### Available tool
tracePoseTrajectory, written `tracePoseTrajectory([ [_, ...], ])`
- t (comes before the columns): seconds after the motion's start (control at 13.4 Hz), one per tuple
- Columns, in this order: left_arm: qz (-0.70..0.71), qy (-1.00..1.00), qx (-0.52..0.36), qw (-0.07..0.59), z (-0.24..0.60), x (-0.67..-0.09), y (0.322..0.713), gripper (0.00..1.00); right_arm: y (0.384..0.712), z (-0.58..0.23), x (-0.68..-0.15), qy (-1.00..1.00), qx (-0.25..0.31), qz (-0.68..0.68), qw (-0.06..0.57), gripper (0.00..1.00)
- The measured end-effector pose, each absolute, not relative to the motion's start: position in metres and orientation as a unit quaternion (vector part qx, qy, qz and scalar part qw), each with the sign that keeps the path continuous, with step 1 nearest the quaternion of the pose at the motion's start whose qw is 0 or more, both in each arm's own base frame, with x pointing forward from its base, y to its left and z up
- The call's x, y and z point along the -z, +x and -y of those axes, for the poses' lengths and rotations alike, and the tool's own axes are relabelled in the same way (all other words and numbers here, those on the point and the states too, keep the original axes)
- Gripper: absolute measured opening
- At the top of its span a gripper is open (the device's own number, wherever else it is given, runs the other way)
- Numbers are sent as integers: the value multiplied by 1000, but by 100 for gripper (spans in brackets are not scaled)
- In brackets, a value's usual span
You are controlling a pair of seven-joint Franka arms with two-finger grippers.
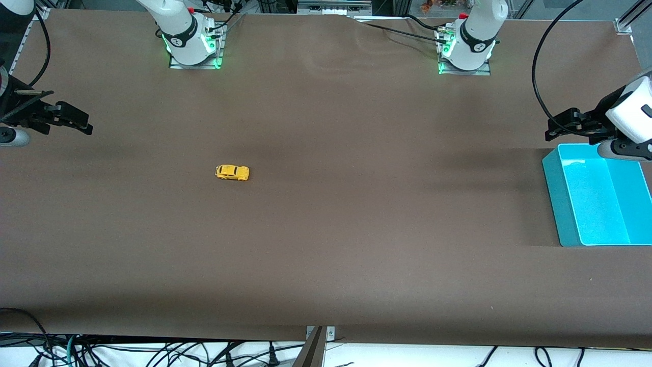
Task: Wind and store yellow beetle car
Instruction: 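Reach the right gripper toward the yellow beetle car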
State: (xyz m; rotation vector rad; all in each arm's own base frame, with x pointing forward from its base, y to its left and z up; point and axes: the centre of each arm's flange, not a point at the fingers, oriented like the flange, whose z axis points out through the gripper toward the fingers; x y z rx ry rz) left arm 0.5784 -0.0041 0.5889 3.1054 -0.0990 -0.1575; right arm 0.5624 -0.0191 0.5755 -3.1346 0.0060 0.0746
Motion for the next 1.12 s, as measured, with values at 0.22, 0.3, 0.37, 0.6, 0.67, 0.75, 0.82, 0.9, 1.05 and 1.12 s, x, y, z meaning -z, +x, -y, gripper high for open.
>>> tracePoseTrajectory([
  [0.22,32,998,51,15,4,-589,578,100,564,18,-573,-1000,-24,-1,3,100],
  [0.3,32,998,51,15,4,-589,578,100,564,16,-573,-1000,-24,1,3,100],
  [0.37,32,998,51,15,4,-588,579,100,564,11,-573,-1000,-24,5,3,100],
  [0.6,32,998,46,16,4,-590,582,100,563,-4,-570,-999,-33,19,3,100],
  [0.67,32,998,42,16,4,-593,583,100,561,-5,-566,-999,-39,20,3,100],
  [0.75,32,999,39,16,4,-596,583,100,559,-6,-563,-999,-43,20,3,100],
  [0.82,32,999,37,16,4,-598,583,100,557,-6,-560,-999,-47,23,3,100],
  [0.9,31,999,36,16,3,-599,584,100,554,-7,-558,-998,-50,38,4,100],
  [1.05,31,999,36,16,2,-598,585,100,548,-17,-555,-994,-55,97,6,100],
  [1.12,31,999,36,16,2,-598,586,100,545,-25,-552,-991,-57,119,7,100],
])
